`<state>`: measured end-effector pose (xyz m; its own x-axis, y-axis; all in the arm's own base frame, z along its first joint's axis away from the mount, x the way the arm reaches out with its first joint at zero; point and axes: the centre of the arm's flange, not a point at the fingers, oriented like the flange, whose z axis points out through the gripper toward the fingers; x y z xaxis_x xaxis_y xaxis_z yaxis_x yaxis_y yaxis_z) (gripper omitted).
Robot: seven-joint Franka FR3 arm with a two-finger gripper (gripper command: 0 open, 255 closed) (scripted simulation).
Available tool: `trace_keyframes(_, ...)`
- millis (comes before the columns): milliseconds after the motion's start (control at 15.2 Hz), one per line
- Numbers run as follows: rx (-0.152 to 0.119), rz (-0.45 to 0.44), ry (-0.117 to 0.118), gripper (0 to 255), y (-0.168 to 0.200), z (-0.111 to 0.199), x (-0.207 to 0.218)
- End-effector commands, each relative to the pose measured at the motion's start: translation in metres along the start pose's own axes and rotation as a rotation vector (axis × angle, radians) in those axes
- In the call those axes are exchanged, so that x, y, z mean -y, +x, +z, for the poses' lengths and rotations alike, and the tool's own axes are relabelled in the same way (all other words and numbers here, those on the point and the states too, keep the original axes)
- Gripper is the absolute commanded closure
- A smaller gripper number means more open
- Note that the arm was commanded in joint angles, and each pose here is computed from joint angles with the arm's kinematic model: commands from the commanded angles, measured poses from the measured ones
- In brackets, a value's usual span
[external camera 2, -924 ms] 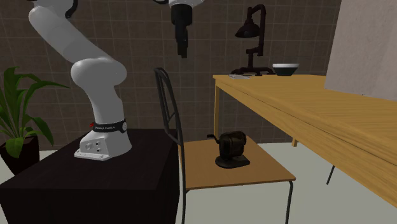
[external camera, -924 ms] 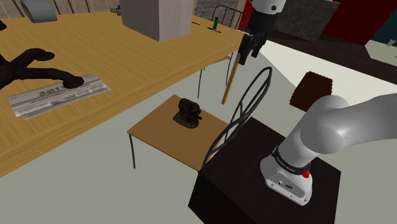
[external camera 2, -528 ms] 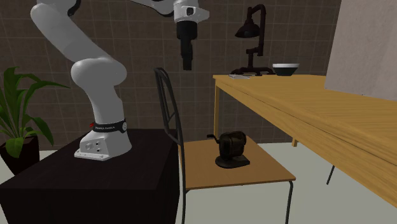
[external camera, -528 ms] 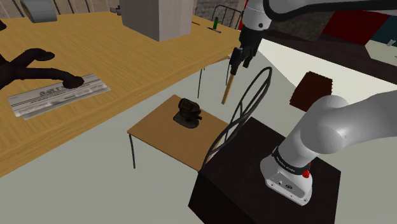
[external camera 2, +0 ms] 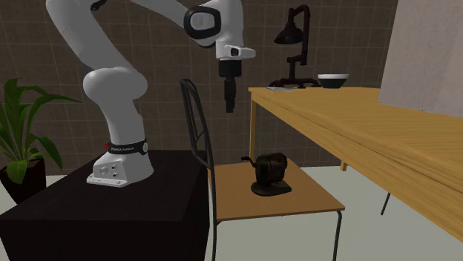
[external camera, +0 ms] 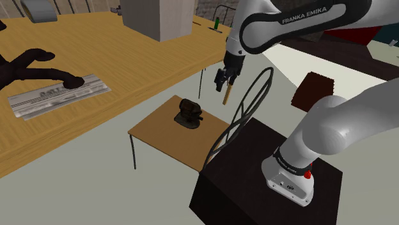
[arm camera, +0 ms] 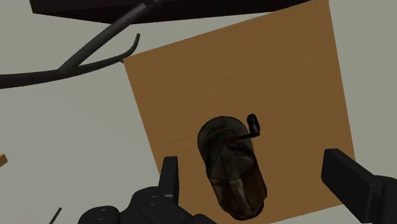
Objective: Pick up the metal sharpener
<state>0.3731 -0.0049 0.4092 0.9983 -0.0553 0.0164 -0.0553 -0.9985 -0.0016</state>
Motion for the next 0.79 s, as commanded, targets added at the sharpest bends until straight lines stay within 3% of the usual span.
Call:
trace_keyframes(0, -0.004, 0.006, 0.013, 0, 0.010, 0.025, 0.002)
trace_keyframes(726, -0.013, 0.037, 0.080, 0, 0.060, 0.158, 0.018)
